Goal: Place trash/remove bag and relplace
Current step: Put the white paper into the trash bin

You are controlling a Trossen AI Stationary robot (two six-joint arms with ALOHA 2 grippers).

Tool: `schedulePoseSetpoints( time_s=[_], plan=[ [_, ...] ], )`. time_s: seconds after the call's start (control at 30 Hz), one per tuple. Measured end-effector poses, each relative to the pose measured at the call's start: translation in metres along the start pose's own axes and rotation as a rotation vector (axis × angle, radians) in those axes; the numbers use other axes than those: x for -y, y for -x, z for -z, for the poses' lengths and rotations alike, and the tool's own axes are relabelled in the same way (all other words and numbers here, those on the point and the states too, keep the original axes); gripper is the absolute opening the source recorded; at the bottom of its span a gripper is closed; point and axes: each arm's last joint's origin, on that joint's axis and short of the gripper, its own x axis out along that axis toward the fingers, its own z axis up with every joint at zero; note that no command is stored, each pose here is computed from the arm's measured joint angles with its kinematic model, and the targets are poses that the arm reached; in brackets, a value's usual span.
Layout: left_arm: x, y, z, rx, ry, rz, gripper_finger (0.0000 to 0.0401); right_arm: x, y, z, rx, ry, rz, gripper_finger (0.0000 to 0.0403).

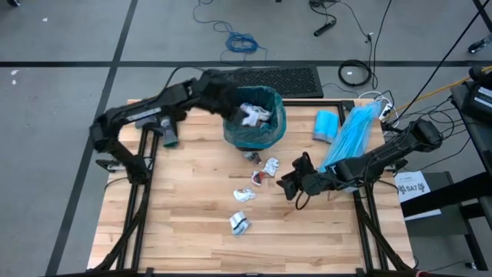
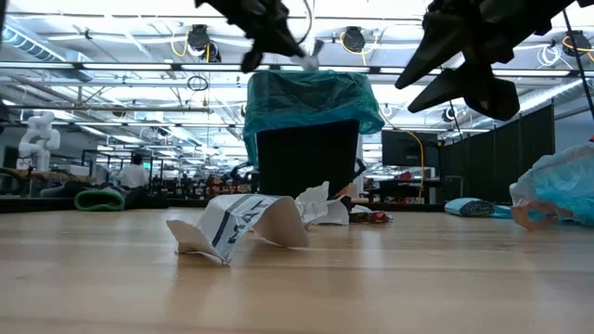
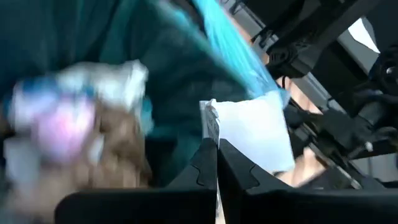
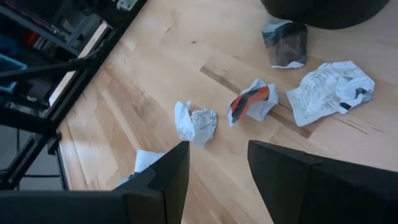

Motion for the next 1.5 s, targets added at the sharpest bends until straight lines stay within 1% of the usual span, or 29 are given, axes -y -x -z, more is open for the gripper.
schedulePoseSetpoints(
  time_s=[0.17,0.3,0.37,0.43,0.53,0.77,0.87,1.0,1.1,1.23,1.37,1.5],
  plan=[
    [0.001,-0.015,-0.029,0.046,-0.094,0.004,0.0000,0.000,0.000,0.000,0.001,-0.028,-0.003,0.0155],
    [0.000,-0.021,-0.040,0.064,-0.157,-0.005,0.0006,0.000,0.000,0.000,0.001,-0.069,-0.003,0.0155],
    [-0.003,-0.021,-0.043,0.083,-0.169,-0.044,0.0017,0.000,0.000,0.000,0.001,-0.088,-0.003,0.0155],
    [-0.007,-0.020,-0.045,0.092,-0.171,-0.072,0.0032,0.000,0.000,0.000,0.001,-0.099,-0.004,0.0155],
    [-0.011,-0.019,-0.047,0.096,-0.189,-0.086,0.0058,0.000,0.000,0.000,0.001,-0.114,-0.004,0.0155],
    [-0.019,-0.016,-0.049,0.098,-0.167,-0.107,0.0128,-0.001,0.000,0.000,0.001,-0.118,-0.005,0.0155],
    [-0.019,-0.014,-0.046,0.063,-0.157,-0.105,0.0142,0.000,0.000,0.000,0.001,-0.118,-0.004,0.0155],
    [-0.016,-0.006,-0.042,0.020,-0.144,-0.087,0.0145,0.000,0.000,0.000,0.001,-0.114,-0.003,0.0155],
    [-0.007,0.008,-0.041,0.031,-0.159,-0.055,0.0146,0.000,0.000,0.000,0.000,-0.099,-0.004,0.0155],
    [0.016,0.032,-0.037,0.081,-0.196,-0.014,0.0146,0.000,0.000,0.000,-0.002,-0.085,-0.004,0.0155],
    [0.042,0.056,-0.028,0.142,-0.202,-0.035,0.0146,-0.001,0.001,0.002,-0.017,-0.066,-0.010,0.0155],
    [0.068,0.075,-0.009,0.147,-0.186,-0.086,0.0146,-0.002,0.001,0.004,-0.063,-0.019,-0.027,0.0155]
  ],
)
